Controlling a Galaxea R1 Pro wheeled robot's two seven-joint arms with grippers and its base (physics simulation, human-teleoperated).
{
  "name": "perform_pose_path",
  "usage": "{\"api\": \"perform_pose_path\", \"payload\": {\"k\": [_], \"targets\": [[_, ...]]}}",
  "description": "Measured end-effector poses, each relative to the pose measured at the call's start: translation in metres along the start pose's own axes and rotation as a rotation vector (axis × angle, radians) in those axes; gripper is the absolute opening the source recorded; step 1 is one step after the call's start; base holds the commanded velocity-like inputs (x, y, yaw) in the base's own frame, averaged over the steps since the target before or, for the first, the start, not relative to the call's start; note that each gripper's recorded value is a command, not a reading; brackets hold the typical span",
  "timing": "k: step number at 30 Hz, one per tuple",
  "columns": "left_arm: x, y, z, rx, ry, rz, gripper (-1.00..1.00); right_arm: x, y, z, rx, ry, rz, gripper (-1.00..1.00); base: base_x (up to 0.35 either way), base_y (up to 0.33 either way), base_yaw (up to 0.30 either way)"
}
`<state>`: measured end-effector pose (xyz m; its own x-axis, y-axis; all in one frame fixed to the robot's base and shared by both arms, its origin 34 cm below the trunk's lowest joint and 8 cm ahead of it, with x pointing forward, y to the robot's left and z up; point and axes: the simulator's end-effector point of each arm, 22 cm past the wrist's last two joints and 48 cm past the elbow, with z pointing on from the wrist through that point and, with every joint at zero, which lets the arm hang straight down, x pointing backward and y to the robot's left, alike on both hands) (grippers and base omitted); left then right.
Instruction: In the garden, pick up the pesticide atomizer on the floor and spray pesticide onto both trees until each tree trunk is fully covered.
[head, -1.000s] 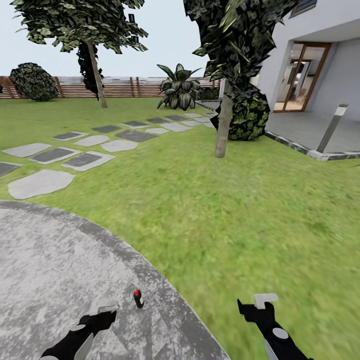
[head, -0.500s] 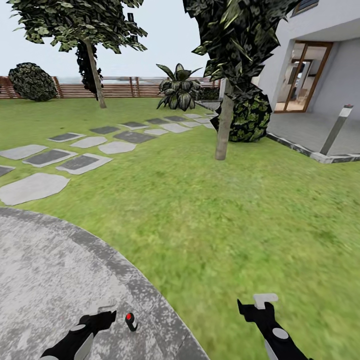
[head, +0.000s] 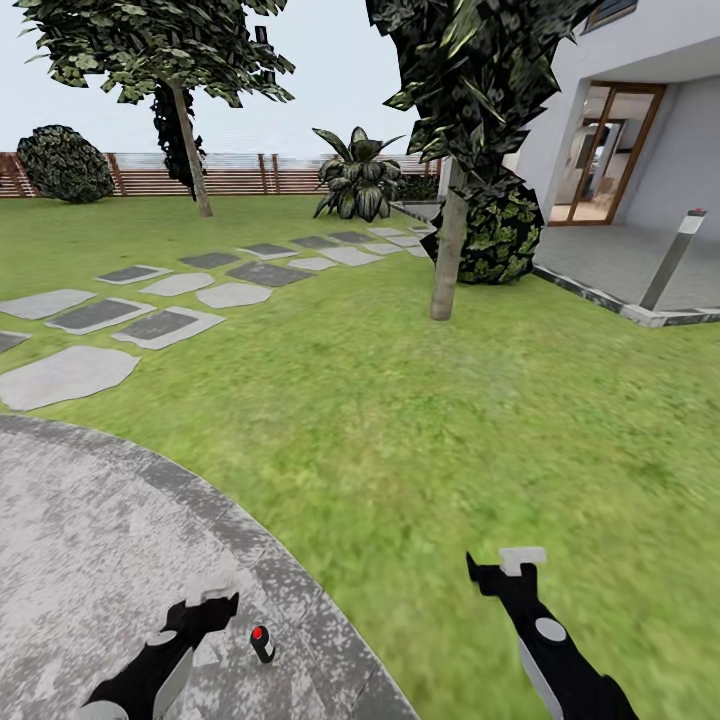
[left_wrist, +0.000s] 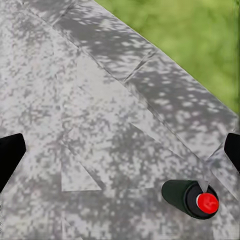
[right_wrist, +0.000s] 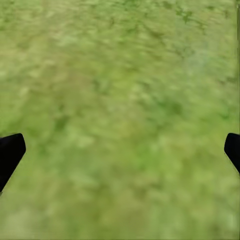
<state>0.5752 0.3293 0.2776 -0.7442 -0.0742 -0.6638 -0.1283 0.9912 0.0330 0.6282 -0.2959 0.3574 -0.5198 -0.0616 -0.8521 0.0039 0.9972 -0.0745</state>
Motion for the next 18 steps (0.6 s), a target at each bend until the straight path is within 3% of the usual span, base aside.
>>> {"api": "perform_pose_path", "payload": {"k": [8,13,18], "targets": [[-0.021,0.003,0.000,-0.004,-0.055,-0.006,1.00,-0.022,0.001,0.001,-0.003,-0.046,0.000,1.00,0.054,-0.025,0.000],[-0.021,0.003,0.000,-0.004,-0.056,-0.005,1.00,-0.033,0.000,0.002,-0.002,-0.070,0.000,1.00,0.103,-0.207,0.047],[-0.023,0.003,-0.001,-0.004,-0.060,-0.006,1.00,-0.034,0.000,0.001,-0.002,-0.072,0.000,1.00,-0.022,-0.260,0.202]]}}
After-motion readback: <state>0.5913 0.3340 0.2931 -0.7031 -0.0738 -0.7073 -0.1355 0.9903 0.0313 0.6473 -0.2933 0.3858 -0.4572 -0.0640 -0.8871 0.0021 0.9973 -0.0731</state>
